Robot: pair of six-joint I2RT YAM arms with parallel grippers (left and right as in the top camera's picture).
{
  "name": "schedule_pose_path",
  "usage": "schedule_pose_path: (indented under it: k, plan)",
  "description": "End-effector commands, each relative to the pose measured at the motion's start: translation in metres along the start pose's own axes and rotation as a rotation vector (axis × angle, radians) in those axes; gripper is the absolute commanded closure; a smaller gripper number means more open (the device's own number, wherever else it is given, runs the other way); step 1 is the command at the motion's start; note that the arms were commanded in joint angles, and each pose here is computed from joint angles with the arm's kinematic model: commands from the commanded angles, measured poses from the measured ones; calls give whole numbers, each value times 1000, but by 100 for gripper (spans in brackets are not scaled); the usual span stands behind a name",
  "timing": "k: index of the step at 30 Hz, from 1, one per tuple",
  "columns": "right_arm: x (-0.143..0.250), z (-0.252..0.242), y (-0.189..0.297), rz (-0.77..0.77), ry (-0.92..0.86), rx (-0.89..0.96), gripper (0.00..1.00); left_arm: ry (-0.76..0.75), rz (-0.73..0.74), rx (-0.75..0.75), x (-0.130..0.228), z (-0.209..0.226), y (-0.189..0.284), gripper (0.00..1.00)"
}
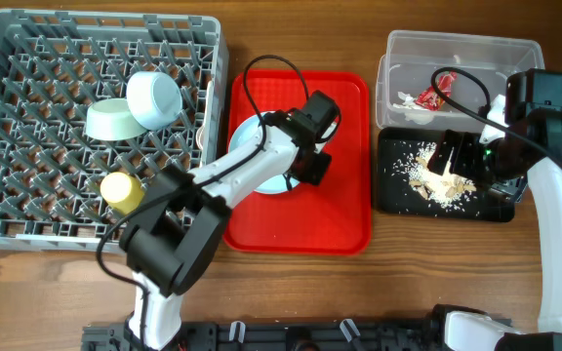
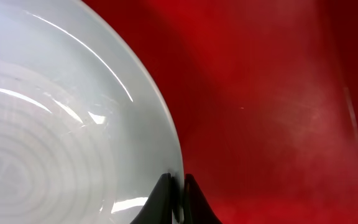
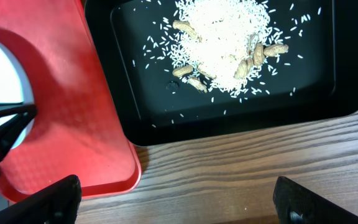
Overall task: Sort waste into correct bins and load items into the dishwasher rack
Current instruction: 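Grip the plate rim with the left gripper and lift it, then carry the plate into the dish rack and stand it upright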
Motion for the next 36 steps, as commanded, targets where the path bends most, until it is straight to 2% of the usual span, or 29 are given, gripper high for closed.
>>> schedule_pose_path:
  k: [1, 8, 13, 20, 22, 27, 36]
  plan:
    - [1, -1, 5, -22, 17, 11, 0, 3, -55, 61, 0, -5, 35, 96]
    - [1, -1, 5, -21, 19, 11, 0, -9, -167, 97, 1, -9, 88, 96]
    - [1, -1, 5, -21, 20, 11, 1, 4, -310, 130, 2, -2, 143, 96]
    - [2, -1, 5, -20, 19, 11, 0, 122, -518, 135, 6, 49, 217, 96]
    - [2, -1, 5, -20, 19, 11, 0, 179, -548, 194, 6, 75, 231, 96]
    - [2, -1, 5, -20, 20, 11, 0, 271, -533, 363, 5, 119, 236, 96]
    - [2, -1, 5, -19, 18, 11, 0, 410, -463, 603, 0, 181, 212, 96]
Point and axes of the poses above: each gripper's point midway between its finger pads, its own y axis back along the fingers, its own z axis along the line the jaws close on, x = y × z, the point moved 9 cm from there along y, back along the fingers, and after that the axes turned 8 degrees about y, right-handed, at the moved point
